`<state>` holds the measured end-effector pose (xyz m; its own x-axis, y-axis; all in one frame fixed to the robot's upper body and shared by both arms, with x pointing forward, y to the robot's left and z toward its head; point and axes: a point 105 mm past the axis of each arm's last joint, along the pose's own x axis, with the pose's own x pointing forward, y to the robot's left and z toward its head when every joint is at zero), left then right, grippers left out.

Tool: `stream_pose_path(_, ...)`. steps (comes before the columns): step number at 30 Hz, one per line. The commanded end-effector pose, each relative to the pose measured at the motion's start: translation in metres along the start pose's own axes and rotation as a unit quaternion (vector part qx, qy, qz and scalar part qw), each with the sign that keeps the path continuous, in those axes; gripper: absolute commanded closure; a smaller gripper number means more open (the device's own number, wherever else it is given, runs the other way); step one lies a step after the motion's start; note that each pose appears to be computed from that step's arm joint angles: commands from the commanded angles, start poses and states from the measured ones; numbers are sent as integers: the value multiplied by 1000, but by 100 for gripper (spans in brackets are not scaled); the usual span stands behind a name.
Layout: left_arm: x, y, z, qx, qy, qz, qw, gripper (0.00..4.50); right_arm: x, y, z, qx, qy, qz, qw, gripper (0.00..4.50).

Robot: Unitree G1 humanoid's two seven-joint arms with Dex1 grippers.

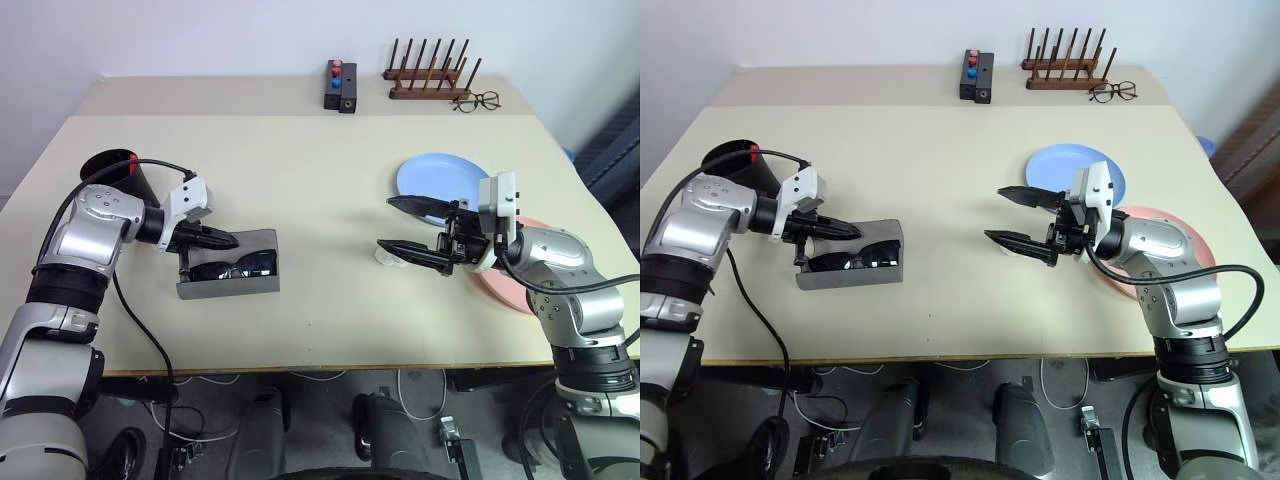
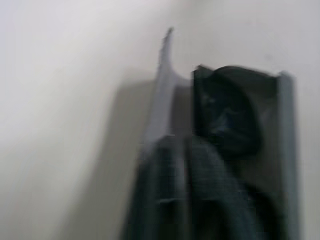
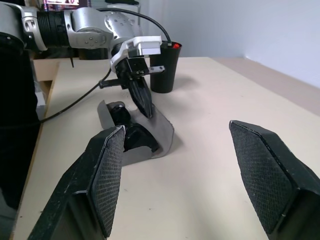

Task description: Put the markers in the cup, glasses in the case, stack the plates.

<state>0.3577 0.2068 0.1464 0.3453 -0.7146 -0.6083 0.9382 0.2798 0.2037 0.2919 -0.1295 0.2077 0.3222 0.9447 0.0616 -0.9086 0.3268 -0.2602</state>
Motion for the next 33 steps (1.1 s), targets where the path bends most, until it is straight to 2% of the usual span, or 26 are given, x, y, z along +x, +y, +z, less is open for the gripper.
stream_pose_path(1, -3, 8, 7, 29, -2, 24, 999, 440, 1, 3, 12, -30, -15, 4, 999, 109)
stream_pose_path(16, 26, -14, 1, 69, 8, 5, 998, 440, 3, 2, 14, -31, -19, 4, 999, 109)
stream_pose_path(22, 28, -20, -2, 70, 11, -10, 997, 440, 2, 2, 14, -32, -18, 2, 999, 109)
stream_pose_path(26, 25, -27, 7, 66, -13, -37, 997, 440, 2, 1, 14, -32, -17, 1, 999, 109)
stream_pose_path(33, 20, -14, 3, 86, 1, -2, 996, 440, 2, 2, 14, -30, -19, 1, 999, 109)
